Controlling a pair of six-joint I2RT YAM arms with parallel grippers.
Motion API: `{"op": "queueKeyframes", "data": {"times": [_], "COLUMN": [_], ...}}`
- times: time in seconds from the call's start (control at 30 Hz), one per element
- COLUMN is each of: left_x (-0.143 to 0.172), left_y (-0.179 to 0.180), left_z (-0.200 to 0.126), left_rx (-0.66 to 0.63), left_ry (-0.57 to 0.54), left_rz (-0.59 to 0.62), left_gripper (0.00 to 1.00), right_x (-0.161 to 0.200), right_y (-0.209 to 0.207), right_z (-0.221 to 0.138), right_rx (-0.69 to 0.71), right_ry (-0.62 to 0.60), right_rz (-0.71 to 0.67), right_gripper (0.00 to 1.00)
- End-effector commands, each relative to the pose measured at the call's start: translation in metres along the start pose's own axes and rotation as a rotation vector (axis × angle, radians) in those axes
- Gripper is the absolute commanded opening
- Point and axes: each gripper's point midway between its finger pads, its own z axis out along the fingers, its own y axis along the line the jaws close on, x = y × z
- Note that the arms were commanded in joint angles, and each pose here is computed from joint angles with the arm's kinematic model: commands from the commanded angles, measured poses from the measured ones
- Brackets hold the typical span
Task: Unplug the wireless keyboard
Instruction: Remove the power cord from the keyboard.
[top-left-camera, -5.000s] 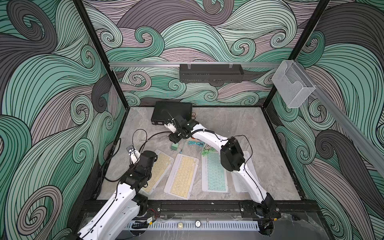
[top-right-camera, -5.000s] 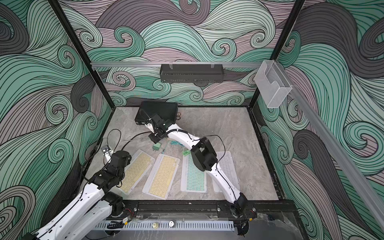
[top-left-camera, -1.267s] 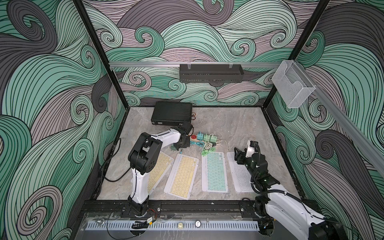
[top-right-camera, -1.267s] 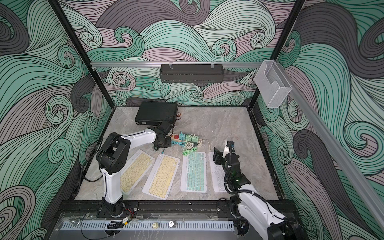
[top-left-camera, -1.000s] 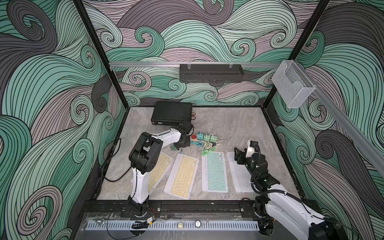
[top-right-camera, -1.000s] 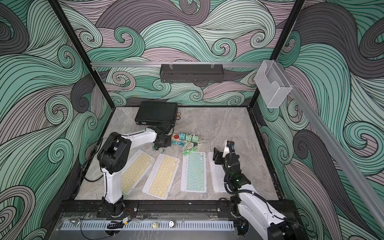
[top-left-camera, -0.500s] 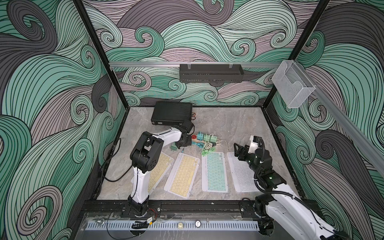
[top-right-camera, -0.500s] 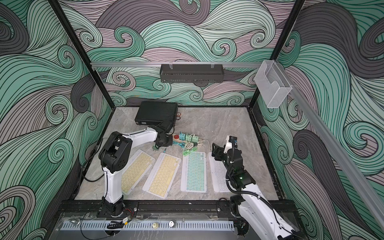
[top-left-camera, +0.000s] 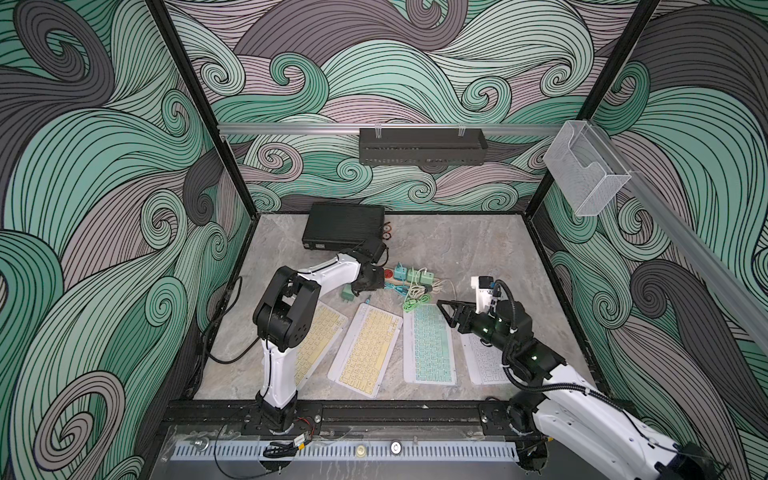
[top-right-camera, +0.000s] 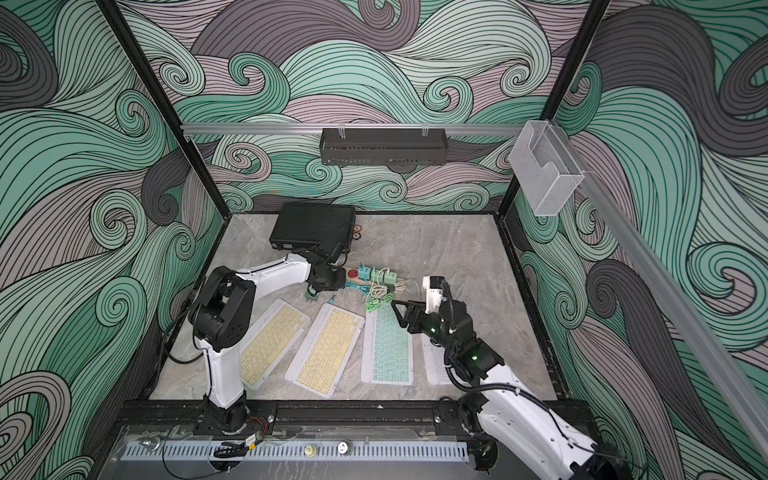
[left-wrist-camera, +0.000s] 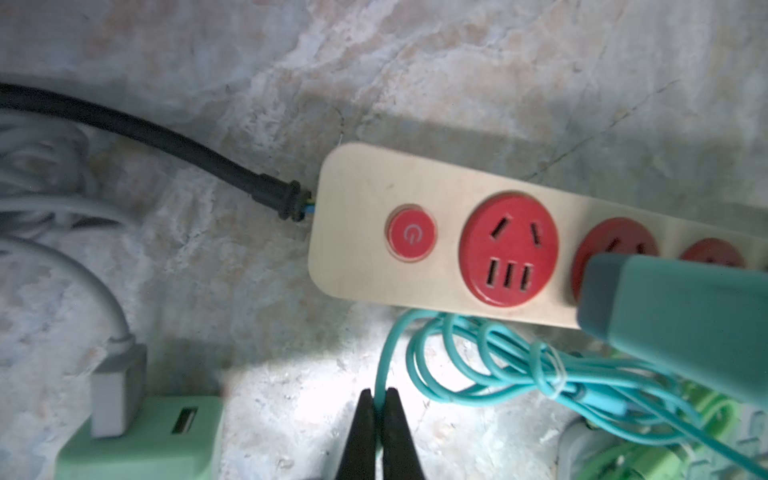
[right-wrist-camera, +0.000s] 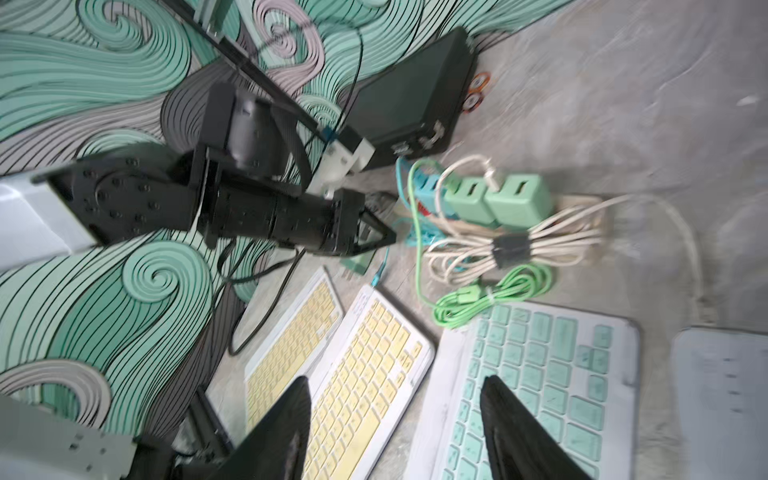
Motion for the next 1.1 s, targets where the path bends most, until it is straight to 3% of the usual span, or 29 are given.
{"op": "queueKeyframes", "data": {"times": [0.0, 0.33, 0.77, 1.07], "left_x": [-0.007, -0.006, -0.011, -0.009], "left_y": [-0.009, -0.01, -0.02, -0.015], "left_z": [-0.021, -0.042, -0.058, -0.067], "left_rx": [0.041, 0.069, 0.124, 0.109], "left_ry": [-0.045, -0.08, -0.101, -0.111], "left_rz": [0.014, 0.019, 0.032, 0.034], "left_gripper": [0.0, 0.0, 0.0, 0.0], "right_x": [-0.005, 0.025, 0.034, 0.051], "right_y": [0.029, 0.054, 0.064, 0.062], "right_z": [0.013, 0.073, 0.145, 0.18], "right_rx": [-0.074, -0.066, -0.036, -0.065], "right_ry": [-0.02, 0.043, 0.09, 0.127], "right_rz": [0.072, 0.192, 0.029, 0.033], "right_gripper": [0.59, 0.46, 0.35, 0.33]}}
